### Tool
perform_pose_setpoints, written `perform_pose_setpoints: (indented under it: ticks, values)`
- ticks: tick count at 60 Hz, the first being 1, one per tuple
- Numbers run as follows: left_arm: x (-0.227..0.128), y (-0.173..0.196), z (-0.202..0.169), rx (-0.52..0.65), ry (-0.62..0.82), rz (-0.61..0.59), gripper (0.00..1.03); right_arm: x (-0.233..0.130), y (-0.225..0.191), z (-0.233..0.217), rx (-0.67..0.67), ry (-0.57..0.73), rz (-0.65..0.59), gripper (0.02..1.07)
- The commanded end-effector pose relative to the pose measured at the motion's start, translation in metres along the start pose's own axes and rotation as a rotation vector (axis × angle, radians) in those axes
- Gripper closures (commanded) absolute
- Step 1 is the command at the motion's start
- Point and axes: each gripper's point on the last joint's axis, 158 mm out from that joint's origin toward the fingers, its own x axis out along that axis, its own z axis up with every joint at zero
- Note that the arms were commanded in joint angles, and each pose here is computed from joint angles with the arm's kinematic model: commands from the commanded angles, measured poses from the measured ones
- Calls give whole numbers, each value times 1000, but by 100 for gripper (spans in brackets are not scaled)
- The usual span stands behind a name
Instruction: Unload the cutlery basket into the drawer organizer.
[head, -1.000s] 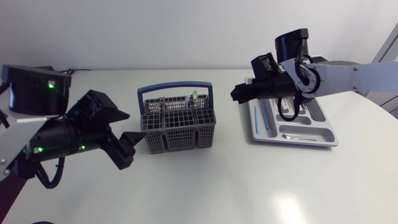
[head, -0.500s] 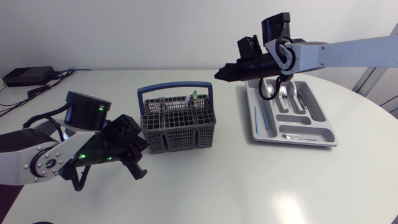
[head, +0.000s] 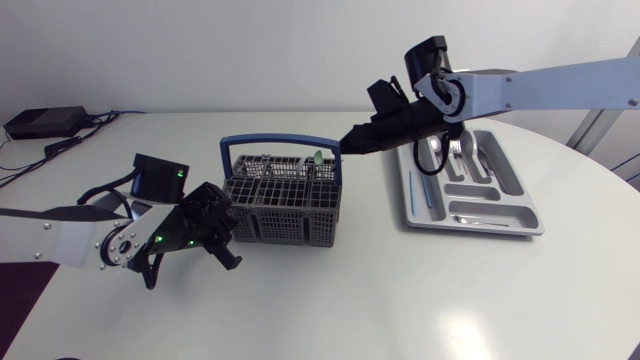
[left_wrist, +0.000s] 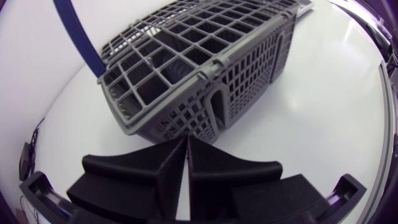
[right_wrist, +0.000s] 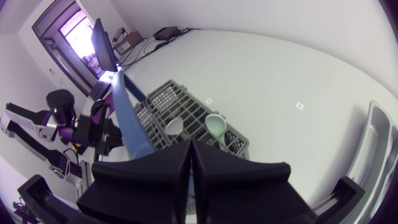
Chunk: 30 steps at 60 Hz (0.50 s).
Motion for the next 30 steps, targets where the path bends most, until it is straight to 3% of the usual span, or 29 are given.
perform_pose_setpoints:
  ticks: [1,24,30]
  values:
    - [9,21,12,13,-25,40,85,-13,17,-21,-32,28,28,101]
    - [29,52,31,12,-52,70,85,-28,82,-78,-80,94,97,101]
    - [32,55,35,10,-54,72,85,-35,81,-70,-101,44,45,101]
